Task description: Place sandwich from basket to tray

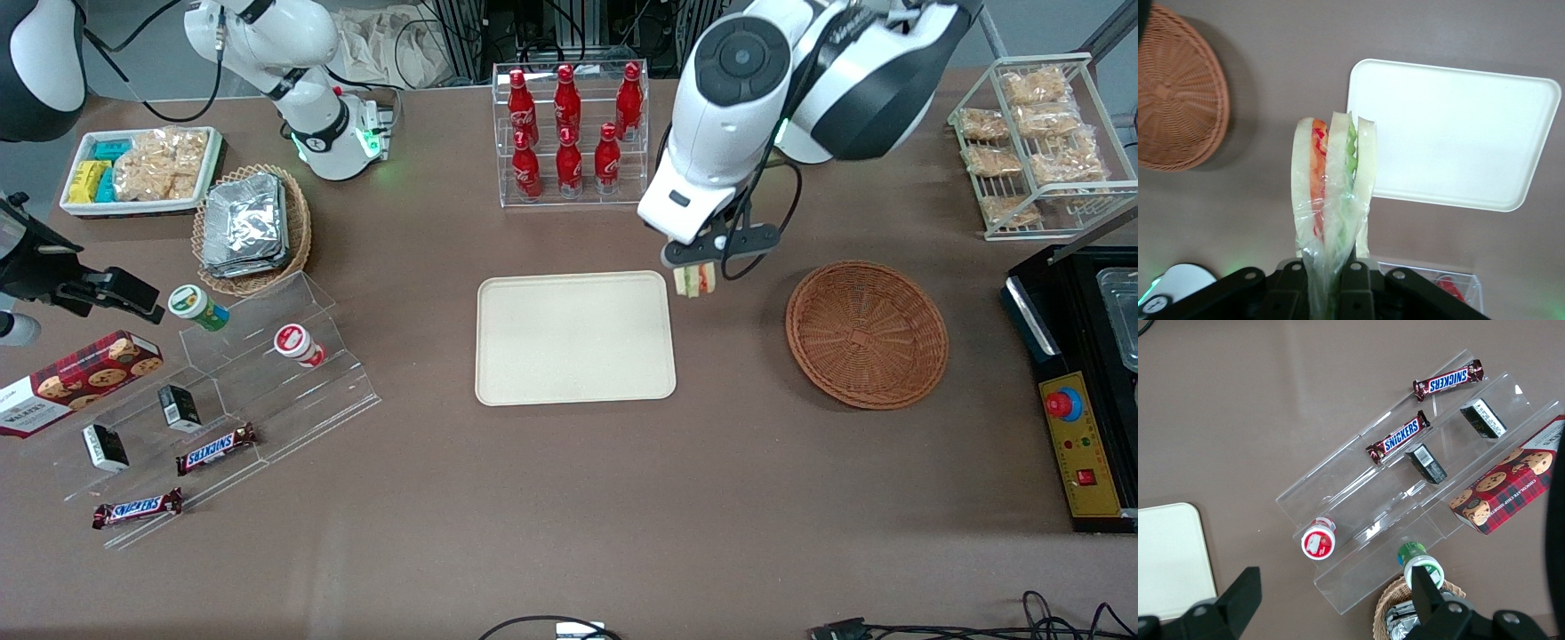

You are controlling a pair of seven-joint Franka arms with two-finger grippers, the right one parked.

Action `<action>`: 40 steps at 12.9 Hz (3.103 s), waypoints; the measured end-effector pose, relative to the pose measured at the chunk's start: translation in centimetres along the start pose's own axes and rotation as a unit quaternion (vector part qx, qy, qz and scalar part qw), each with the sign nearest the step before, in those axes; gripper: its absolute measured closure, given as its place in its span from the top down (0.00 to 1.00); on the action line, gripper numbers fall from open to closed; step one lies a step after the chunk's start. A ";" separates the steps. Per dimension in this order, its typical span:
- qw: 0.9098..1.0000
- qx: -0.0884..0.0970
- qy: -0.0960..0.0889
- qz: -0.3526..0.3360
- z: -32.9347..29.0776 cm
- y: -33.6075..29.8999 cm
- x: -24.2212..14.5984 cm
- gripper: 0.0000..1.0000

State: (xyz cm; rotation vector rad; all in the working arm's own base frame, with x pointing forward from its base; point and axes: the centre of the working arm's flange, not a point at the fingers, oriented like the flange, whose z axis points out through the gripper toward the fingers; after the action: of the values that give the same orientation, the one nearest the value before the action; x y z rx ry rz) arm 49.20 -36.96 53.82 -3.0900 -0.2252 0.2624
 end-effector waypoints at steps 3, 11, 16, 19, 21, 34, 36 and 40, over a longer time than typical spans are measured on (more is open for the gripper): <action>1.000 -0.017 -0.005 0.003 5.8 1.2 1.9 0.15; 0.998 -0.011 0.022 0.060 26.5 1.1 2.8 0.15; 0.997 -0.023 0.003 0.068 30.8 1.1 3.8 0.15; 0.997 -0.023 0.003 0.068 30.8 1.2 3.8 0.22; 0.997 -0.024 0.004 0.067 30.8 1.2 3.8 0.43; 0.996 0.039 0.082 0.017 6.8 -2.6 8.7 1.00; 0.994 0.047 0.089 0.035 0.4 -5.8 10.3 1.00; 0.994 0.056 0.088 0.027 -2.8 -15.6 15.4 1.00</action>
State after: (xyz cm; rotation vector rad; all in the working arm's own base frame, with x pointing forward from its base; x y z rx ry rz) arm 62.46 -19.38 54.74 -2.9880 -0.1165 0.0013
